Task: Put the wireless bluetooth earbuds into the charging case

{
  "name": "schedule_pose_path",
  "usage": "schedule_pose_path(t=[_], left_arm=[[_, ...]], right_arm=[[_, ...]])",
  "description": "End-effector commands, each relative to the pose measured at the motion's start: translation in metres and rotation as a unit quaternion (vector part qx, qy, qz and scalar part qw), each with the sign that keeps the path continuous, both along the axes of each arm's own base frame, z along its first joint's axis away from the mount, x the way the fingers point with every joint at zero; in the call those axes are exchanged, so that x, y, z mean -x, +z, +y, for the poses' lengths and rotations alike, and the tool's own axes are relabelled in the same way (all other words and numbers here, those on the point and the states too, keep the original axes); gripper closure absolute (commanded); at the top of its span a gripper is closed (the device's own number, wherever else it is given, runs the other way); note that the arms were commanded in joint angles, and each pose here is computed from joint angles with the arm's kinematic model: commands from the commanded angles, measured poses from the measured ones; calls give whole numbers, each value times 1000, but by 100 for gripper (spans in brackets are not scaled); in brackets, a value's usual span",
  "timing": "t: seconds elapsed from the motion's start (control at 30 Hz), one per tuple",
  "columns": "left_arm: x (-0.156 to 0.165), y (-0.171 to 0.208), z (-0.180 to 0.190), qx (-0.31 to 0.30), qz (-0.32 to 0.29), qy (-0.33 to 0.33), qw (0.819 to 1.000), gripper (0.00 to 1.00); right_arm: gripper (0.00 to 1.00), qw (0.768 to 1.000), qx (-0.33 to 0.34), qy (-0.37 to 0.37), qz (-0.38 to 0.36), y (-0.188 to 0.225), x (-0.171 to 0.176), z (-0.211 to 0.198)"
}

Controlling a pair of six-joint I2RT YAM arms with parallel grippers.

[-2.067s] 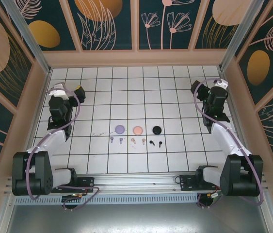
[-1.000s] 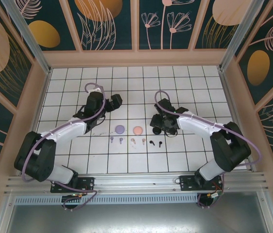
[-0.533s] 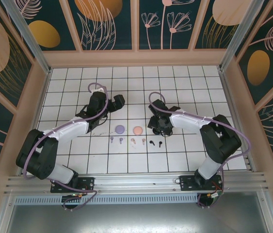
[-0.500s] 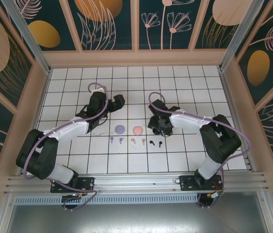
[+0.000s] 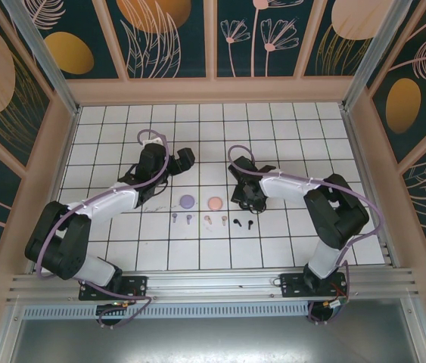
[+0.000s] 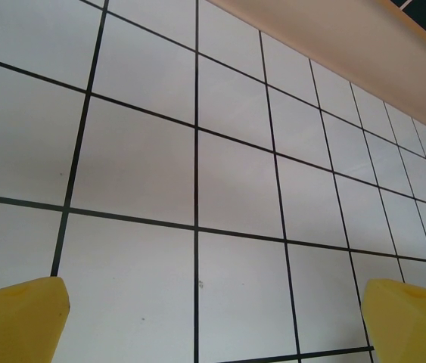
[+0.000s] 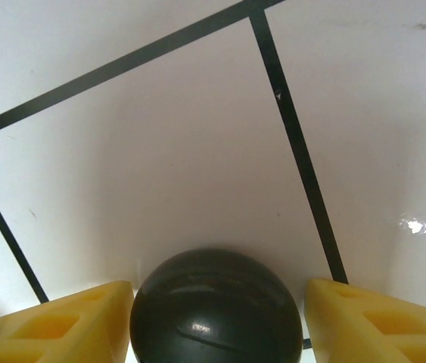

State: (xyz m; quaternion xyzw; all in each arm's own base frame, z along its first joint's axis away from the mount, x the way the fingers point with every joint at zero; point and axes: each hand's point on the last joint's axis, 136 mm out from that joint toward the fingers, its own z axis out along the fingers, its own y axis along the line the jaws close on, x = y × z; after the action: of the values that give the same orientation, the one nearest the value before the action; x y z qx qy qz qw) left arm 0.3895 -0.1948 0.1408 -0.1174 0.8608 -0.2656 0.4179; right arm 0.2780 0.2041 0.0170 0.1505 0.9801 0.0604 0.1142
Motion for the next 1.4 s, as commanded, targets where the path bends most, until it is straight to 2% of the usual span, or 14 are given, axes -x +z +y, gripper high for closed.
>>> schedule_pose_path(t=[0.0,0.13,0.3,0.43,0.57,0.73,0.97,1.13,1.37], left_arm=[[2,8,1,5,-16,5,1000,1],[4,11,-5,13,-14,-10,1000,1],[6,10,-2,39,9,16,999,1],[9,16,-4,52,10,12,999,1],[9,27,-12,68,-6,-10,998,2],[15,53,-30,105,-55,-67,991,1],[31,81,-55,183,-123,-144,965,1],[42,86,-89,202,-148,-187,950,2],[50,75,-143,221,-160,-231,934,14]], right_arm=[[39,1000,1,9,1,-10,-3,8],[42,1000,-4,13,-6,-8,-6,10],[55,1000,-19,19,-14,-5,-5,13],[64,998,-41,21,-33,4,-8,17],[65,996,-61,13,-56,20,-12,19],[65,990,-102,-9,-102,61,-30,17],[65,970,-176,-54,-155,125,-65,11],[65,948,-248,-113,-165,154,-88,0],[65,928,-301,-151,-160,171,-95,7]])
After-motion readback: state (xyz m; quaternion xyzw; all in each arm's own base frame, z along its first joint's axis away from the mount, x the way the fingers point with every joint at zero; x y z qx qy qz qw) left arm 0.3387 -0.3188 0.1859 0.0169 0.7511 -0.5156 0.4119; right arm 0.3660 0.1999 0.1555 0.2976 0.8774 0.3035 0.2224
